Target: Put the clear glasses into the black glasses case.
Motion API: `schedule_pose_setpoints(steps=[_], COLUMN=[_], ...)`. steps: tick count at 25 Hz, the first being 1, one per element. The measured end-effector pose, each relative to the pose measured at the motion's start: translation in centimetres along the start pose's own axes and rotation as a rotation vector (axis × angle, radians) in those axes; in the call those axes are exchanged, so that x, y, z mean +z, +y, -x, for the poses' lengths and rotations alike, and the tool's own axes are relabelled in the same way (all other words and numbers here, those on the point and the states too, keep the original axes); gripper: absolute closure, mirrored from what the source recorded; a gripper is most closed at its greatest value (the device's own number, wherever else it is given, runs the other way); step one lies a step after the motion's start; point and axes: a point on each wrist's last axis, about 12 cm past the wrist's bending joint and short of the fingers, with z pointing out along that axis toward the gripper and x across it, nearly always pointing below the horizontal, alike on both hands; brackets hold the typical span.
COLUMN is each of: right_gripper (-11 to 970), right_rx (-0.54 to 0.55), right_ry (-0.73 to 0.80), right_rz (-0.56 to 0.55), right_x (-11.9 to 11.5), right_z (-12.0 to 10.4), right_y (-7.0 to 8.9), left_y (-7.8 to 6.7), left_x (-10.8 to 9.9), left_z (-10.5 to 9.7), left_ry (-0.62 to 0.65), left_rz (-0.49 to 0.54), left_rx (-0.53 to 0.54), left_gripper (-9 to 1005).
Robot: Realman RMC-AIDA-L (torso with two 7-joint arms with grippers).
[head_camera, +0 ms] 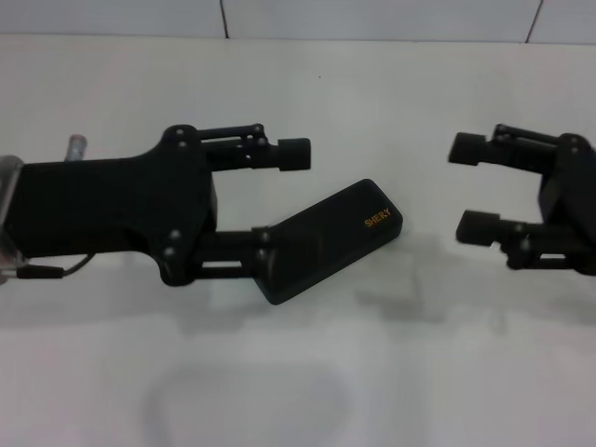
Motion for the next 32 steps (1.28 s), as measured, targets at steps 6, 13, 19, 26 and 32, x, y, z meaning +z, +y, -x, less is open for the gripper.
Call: schedule_pose_setpoints(steps=[6, 13, 19, 26, 32], right_gripper=[200, 132, 132, 132, 132], right_rx=[0.032, 0.050, 0.056, 0.064, 0.070], right_ry=[0.012, 0.027, 0.051, 0.058, 0.060], right_rz=[0.039, 0.088, 0.122, 0.141, 0.144], right_x=[1.3, 2.3, 2.8, 3.0, 3.1], right_z=[-0.4, -0.4, -0.3, -0.3, -0.2], right_y=[-0.5, -0.6, -0.5, -0.5, -0.5], left_y=[0.2, -0.2, -0.5, -0.8, -0.8], left_x=[-0.9, -1.7, -2.9, -4.0, -4.0], left_z=[0.4, 0.2, -0.5, -1.0, -1.0], left_ry=[-0.002, 0.014, 0.023, -0.006, -0.004], left_rz=[0.032, 0.020, 0.031, 0.036, 0.035], left_rx=[-0.028, -0.037, -0.077, -0.102, -0.103], left_gripper=[283, 289, 289, 289, 289])
